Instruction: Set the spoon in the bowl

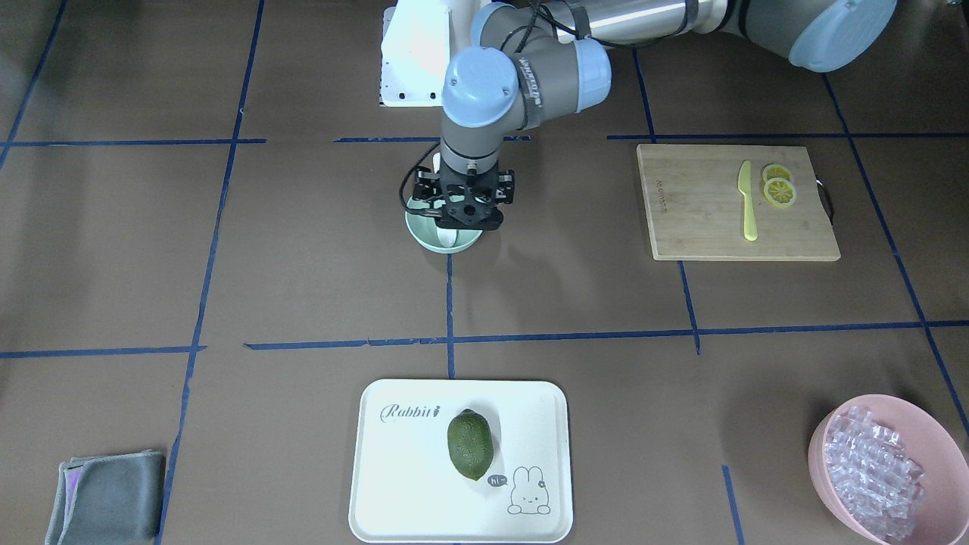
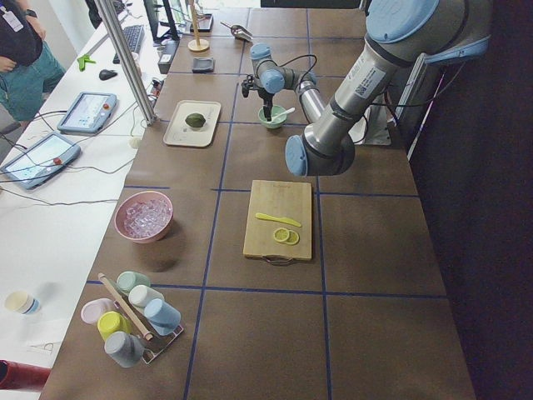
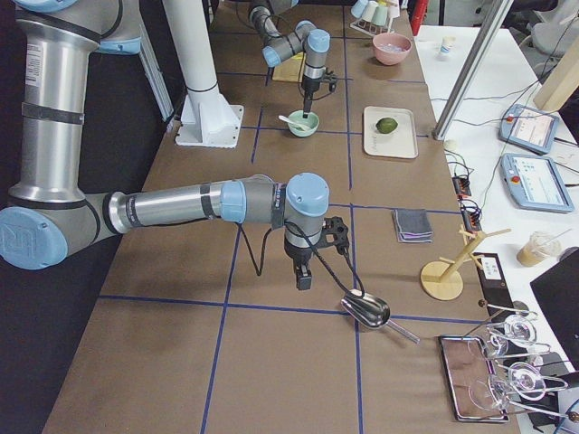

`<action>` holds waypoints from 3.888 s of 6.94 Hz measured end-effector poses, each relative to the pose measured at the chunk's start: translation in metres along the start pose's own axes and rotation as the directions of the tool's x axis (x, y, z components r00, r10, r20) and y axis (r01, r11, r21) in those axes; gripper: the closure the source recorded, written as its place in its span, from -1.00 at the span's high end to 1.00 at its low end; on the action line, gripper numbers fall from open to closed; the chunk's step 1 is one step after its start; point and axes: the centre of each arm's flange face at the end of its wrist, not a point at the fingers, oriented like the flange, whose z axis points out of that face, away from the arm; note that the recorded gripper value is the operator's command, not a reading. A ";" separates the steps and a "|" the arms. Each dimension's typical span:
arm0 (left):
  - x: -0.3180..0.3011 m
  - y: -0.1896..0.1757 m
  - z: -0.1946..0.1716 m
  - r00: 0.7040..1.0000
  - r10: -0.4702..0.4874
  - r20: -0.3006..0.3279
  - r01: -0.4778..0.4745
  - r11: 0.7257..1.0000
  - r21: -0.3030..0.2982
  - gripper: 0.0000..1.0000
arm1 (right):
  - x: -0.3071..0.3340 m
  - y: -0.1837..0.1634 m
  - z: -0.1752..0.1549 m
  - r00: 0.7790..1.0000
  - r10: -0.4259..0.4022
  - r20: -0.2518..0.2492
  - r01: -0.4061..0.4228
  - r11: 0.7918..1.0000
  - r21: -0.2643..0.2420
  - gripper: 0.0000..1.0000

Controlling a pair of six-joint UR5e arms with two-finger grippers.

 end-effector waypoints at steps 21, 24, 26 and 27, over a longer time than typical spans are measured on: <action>-0.773 0.090 -0.174 0.997 0.044 0.059 -0.045 0.999 0.021 1.00 | 0.005 0.007 0.002 0.999 0.033 0.003 -0.033 0.999 -0.002 1.00; -0.773 0.090 -0.173 0.997 0.042 0.059 -0.044 0.999 0.020 1.00 | 0.005 0.006 0.002 0.999 0.033 0.003 -0.033 0.999 -0.003 1.00; -0.773 0.090 -0.173 0.997 0.042 0.059 -0.043 0.999 0.019 1.00 | 0.004 0.006 0.002 0.999 0.031 0.004 -0.031 0.999 -0.004 1.00; -0.773 0.090 -0.173 0.997 0.042 0.059 -0.043 0.999 0.019 1.00 | 0.004 0.006 0.002 1.000 0.031 0.004 -0.031 1.000 -0.004 1.00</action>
